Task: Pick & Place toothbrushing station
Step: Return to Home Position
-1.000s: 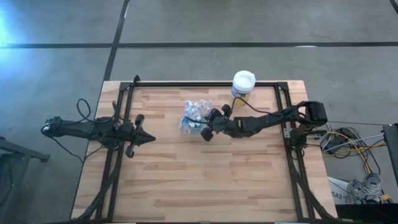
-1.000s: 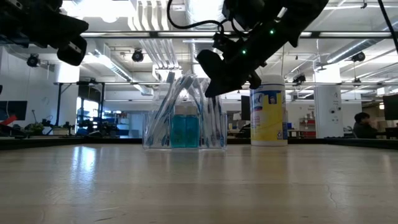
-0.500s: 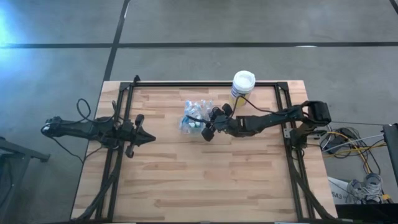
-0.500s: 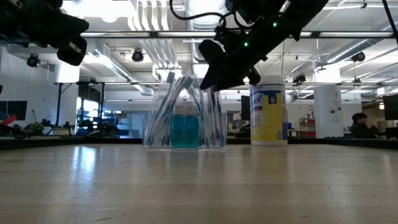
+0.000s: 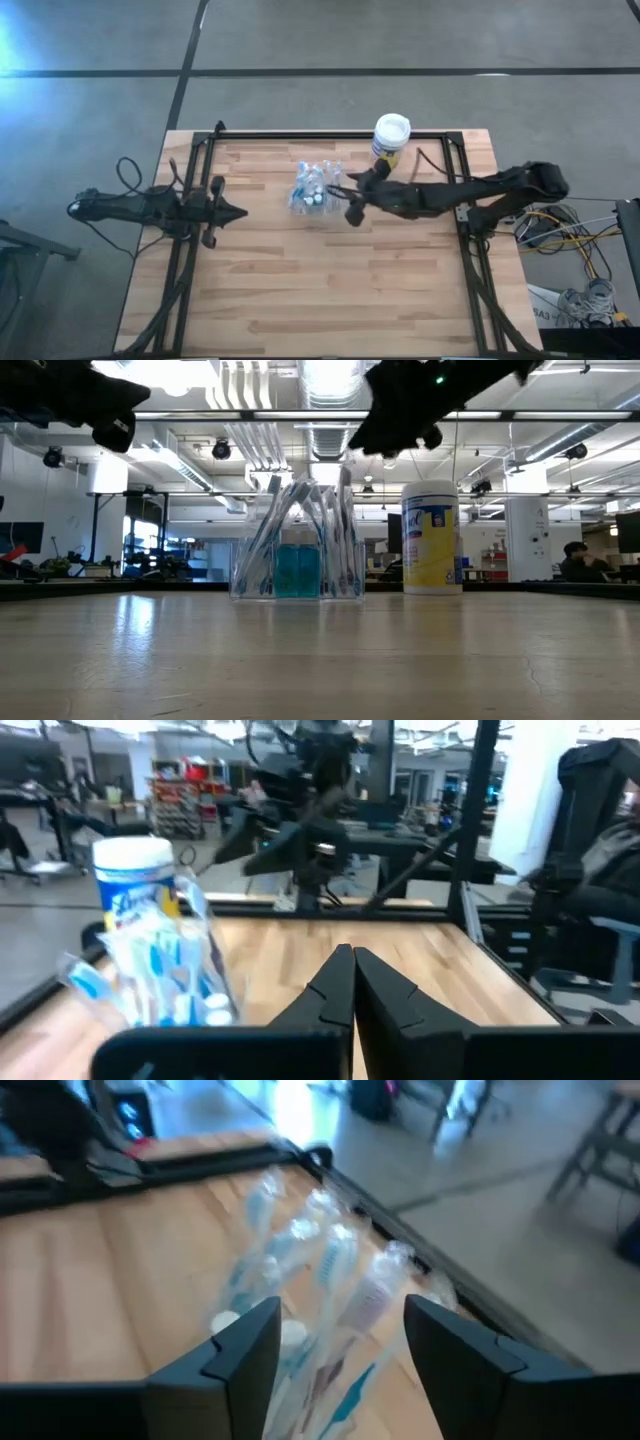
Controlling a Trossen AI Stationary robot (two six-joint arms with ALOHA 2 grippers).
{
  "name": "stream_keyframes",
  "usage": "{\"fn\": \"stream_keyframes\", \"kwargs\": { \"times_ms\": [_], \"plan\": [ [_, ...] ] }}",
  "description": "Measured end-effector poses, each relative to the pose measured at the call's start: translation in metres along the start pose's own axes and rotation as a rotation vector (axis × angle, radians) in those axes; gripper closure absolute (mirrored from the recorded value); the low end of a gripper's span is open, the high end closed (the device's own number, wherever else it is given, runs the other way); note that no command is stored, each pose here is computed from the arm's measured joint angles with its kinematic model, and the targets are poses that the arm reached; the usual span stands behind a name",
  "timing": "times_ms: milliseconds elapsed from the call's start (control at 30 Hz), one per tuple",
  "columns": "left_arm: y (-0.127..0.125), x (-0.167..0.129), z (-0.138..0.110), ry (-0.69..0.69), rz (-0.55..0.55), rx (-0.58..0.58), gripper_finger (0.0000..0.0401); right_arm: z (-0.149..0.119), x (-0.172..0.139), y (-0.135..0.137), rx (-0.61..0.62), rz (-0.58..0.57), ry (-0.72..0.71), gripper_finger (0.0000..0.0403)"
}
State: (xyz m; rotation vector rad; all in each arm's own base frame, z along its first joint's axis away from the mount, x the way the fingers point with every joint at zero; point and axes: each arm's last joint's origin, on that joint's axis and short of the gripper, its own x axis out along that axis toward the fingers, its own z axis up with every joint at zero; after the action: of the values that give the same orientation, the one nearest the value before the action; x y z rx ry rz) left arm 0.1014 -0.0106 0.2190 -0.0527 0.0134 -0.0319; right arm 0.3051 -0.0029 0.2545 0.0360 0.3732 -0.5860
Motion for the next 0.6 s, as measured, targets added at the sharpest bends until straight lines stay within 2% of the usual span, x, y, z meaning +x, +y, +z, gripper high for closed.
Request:
{"fn": "stream_keyframes", "kwargs": {
  "times_ms": [100,200,267,367,533,600],
  "plan": [
    [0.0,-0.003,0.005,-0.021,0.002,0.023,0.0397,-0.003,-0.02,-0.003,-0.037,0.073,-0.071,0.0212],
    [0.0,-0.006,0.011,-0.036,-0.003,0.056,0.0395,-0.01,-0.04,-0.009,-0.033,0.205,-0.15,0.0239],
    [0.0,-0.009,0.014,-0.039,-0.001,0.079,0.0395,-0.016,-0.053,-0.016,0.012,0.284,-0.211,0.0262],
    [0.001,-0.015,0.022,-0.055,0.011,0.065,0.0398,-0.03,-0.068,-0.03,0.108,0.342,-0.269,0.0306],
    [0.002,-0.028,0.029,-0.071,0.012,0.049,0.0399,-0.056,-0.088,-0.047,0.161,0.445,-0.367,0.038],
    [0.002,-0.03,0.027,-0.083,0.012,0.066,0.0399,-0.066,-0.095,-0.053,0.19,0.462,-0.408,0.0389]
  ]
}}
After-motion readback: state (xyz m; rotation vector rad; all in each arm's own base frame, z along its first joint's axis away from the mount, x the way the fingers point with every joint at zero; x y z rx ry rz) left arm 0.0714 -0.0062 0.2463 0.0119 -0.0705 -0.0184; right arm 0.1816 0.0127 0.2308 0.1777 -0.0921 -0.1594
